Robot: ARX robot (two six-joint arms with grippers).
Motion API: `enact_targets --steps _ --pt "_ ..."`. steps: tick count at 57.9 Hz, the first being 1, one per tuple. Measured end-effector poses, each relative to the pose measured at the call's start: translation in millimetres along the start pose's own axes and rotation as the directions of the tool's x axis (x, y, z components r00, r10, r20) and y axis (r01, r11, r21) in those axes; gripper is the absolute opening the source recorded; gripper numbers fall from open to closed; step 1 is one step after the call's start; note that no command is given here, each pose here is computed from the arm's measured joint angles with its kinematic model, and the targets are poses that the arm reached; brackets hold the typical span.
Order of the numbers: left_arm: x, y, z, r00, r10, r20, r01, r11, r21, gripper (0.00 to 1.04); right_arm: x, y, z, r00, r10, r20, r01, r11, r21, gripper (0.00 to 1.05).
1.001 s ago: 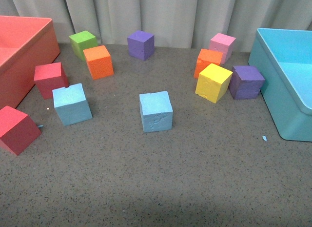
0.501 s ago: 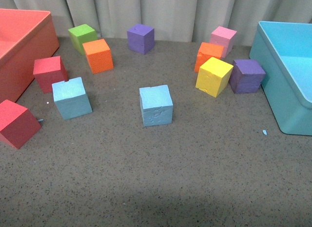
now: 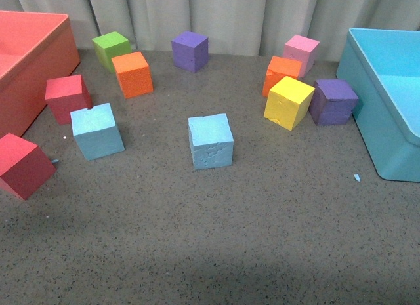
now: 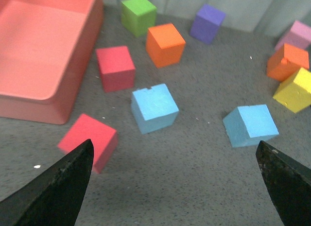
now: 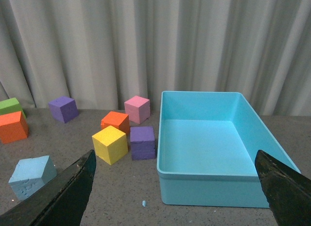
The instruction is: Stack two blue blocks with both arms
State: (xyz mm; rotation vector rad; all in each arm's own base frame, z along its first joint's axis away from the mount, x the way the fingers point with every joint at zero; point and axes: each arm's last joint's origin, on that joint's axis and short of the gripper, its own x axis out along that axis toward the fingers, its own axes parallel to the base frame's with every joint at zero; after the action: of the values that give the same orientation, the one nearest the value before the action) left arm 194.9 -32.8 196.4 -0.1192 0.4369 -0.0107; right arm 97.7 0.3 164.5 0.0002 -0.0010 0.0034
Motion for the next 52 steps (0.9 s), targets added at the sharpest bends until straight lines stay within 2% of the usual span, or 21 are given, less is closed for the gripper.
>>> enact_targets --steps 7,13,21,29,52 --pt "47.9 -14.5 9.7 0.989 -0.006 -0.147 0.001 0.999 -0.034 0.98 0.0 0.0 0.0 1.000 0.000 0.000 0.000 1.000 0.000 0.95" --pt "88.0 -23.2 12.9 0.963 0.015 -0.270 -0.035 0.997 -0.068 0.98 0.0 0.0 0.0 1.000 0.000 0.000 0.000 1.000 0.000 0.95" --pt "126.8 -30.7 12.2 0.932 0.036 -0.360 -0.057 0.997 -0.049 0.98 0.0 0.0 0.0 1.000 0.000 0.000 0.000 1.000 0.000 0.95" --pt "160.7 -28.5 5.0 0.878 0.089 -0.470 -0.127 0.991 -0.049 0.98 0.0 0.0 0.0 1.000 0.000 0.000 0.000 1.000 0.000 0.95" --pt "207.1 -9.6 0.6 0.798 0.155 -0.582 -0.272 0.955 -0.119 0.98 0.0 0.0 0.0 1.000 0.000 0.000 0.000 1.000 0.000 0.95"
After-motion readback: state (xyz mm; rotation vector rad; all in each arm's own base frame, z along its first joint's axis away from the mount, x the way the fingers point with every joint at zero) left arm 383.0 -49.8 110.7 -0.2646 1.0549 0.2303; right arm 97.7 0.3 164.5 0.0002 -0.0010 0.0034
